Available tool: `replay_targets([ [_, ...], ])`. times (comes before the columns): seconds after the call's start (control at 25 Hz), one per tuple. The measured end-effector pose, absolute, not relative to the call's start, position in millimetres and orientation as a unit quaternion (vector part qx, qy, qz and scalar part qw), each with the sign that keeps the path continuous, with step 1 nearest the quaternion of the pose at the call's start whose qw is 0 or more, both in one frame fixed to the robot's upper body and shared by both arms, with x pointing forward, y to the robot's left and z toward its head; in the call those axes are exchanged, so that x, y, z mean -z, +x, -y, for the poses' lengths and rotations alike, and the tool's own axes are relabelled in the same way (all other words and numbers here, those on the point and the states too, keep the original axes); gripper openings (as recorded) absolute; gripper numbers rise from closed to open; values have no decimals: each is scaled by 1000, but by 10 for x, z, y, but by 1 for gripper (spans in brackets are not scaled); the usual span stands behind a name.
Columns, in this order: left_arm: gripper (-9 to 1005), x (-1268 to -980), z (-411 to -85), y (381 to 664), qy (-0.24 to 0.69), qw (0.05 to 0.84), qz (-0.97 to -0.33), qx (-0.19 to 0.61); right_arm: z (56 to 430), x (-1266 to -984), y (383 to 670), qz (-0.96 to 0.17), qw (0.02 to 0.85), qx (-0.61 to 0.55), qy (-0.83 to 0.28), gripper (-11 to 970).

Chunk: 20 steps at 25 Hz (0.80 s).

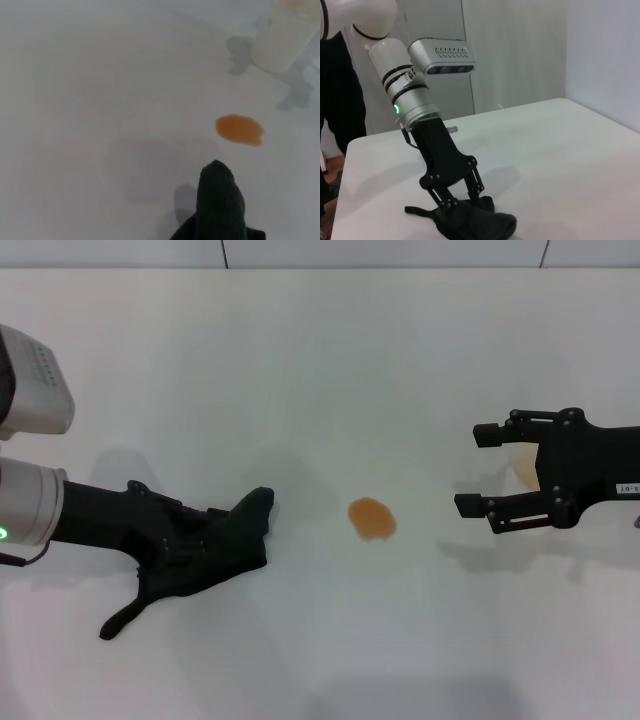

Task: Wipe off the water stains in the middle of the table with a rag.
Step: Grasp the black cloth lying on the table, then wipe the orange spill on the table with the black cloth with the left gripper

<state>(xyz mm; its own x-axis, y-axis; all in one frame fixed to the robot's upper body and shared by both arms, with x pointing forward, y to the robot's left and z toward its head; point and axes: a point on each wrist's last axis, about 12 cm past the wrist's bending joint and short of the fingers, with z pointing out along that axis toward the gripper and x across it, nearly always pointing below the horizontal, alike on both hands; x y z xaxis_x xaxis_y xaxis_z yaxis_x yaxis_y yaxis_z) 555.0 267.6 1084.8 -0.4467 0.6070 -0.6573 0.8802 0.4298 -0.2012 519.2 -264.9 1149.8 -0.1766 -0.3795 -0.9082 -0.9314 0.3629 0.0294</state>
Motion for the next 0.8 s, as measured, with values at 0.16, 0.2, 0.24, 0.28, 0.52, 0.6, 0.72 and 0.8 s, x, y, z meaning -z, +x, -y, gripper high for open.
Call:
replay_targets([
  [0.16,451,-10840,-2653,5568,464,252,-805,269,2647,-11505,5197,-699,438,-315,-469,858],
  [0.2,434,-10832,-2651,5568,464,252,-806,269,2647,-11506,5198,-699,438,-315,-469,858],
  [0.24,418,-10828,-2651,5568,464,252,-806,269,2646,-11507,5199,-699,438,-316,-469,858],
  [0.28,401,-10825,-2653,5569,463,251,-806,268,2646,-11507,5199,-699,438,-316,-469,858],
  [0.52,338,-10805,-2664,5587,460,252,-811,259,2645,-11509,5197,-699,438,-316,-469,857],
  [0.6,285,-10793,-2666,5594,455,253,-814,257,2643,-11510,5195,-698,437,-317,-470,857],
  [0.72,149,-10795,-2660,5600,455,254,-814,257,2640,-11513,5189,-697,436,-318,-472,857],
  [0.8,101,-10802,-2652,5608,456,255,-813,257,2639,-11514,5189,-697,435,-319,-472,857],
])
